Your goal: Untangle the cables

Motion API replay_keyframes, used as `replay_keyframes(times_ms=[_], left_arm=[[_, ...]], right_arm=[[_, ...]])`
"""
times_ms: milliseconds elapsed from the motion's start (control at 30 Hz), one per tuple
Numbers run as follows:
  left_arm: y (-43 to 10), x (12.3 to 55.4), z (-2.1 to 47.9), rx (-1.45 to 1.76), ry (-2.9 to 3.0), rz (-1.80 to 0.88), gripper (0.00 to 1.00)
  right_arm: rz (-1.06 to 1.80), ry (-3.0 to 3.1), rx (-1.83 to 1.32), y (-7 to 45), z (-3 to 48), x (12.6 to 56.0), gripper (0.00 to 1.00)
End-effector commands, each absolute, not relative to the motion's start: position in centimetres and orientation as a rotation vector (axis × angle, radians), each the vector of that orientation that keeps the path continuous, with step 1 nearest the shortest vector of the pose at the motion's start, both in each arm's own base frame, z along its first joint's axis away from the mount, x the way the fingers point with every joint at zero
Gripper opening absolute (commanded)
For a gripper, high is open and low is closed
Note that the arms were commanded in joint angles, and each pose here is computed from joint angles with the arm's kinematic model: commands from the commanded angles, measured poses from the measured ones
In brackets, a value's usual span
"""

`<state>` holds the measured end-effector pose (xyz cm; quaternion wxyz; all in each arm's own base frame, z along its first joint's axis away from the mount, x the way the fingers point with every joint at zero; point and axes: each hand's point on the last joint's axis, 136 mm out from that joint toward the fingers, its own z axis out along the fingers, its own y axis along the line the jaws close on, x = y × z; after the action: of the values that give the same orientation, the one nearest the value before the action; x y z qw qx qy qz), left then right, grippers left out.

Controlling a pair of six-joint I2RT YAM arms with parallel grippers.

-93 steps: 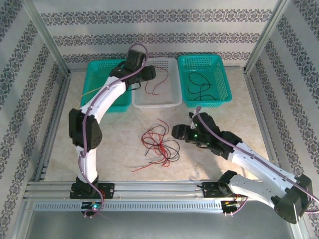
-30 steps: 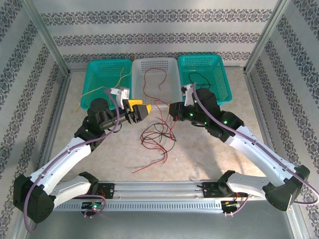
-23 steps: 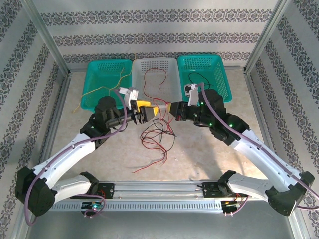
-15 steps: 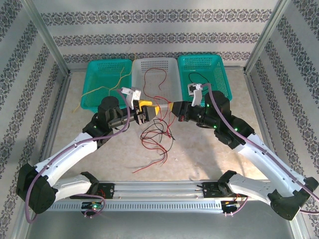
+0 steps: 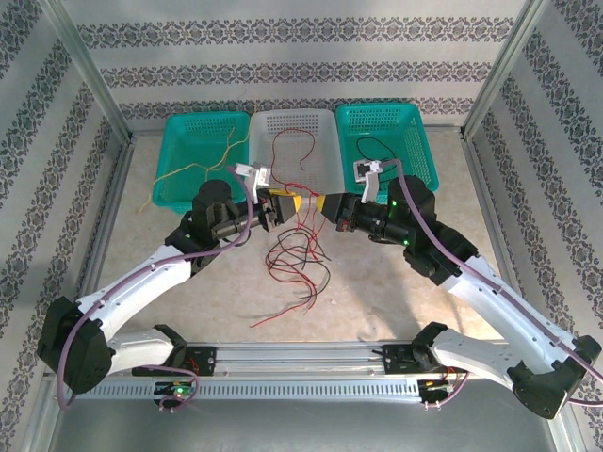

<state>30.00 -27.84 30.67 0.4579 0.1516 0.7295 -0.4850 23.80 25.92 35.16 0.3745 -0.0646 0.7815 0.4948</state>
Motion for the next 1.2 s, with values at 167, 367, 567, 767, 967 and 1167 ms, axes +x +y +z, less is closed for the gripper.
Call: replay_keyframes(times_ms=[167, 367, 567, 767, 967, 1167], left_arm=[[-28.7, 29.8, 34.1, 0.397, 1.705, -1.257, 0.0], [-27.6, 32.1, 33.2, 0.198, 1.84, -1.184, 0.0], [-28.3, 31.8, 33.9, 0.141, 1.858, -1.303, 0.0], [-28.6, 31.4, 34.1, 0.135, 1.863, -1.351, 0.0], [-28.7, 31.0, 34.2, 0.145, 1.876, -1.368, 0.0], [-28.3, 30.8, 34.1, 0.14, 1.881, -1.348, 0.0]], right_arm=[[1.189, 2.016, -0.088, 24.4, 33.8, 24.5, 0.14], [1.028, 2.152, 0.044, 21.9, 28.3, 25.4, 0.66], [1.101, 2.188, 0.109, 22.2, 24.9, 24.8, 0.64], [1.104, 2.18, 0.123, 22.6, 24.2, 25.5, 0.64], [1.098, 2.197, 0.1, 23.8, 24.1, 26.8, 0.58], [1.043, 2.183, 0.121, 23.4, 24.3, 28.0, 0.39]])
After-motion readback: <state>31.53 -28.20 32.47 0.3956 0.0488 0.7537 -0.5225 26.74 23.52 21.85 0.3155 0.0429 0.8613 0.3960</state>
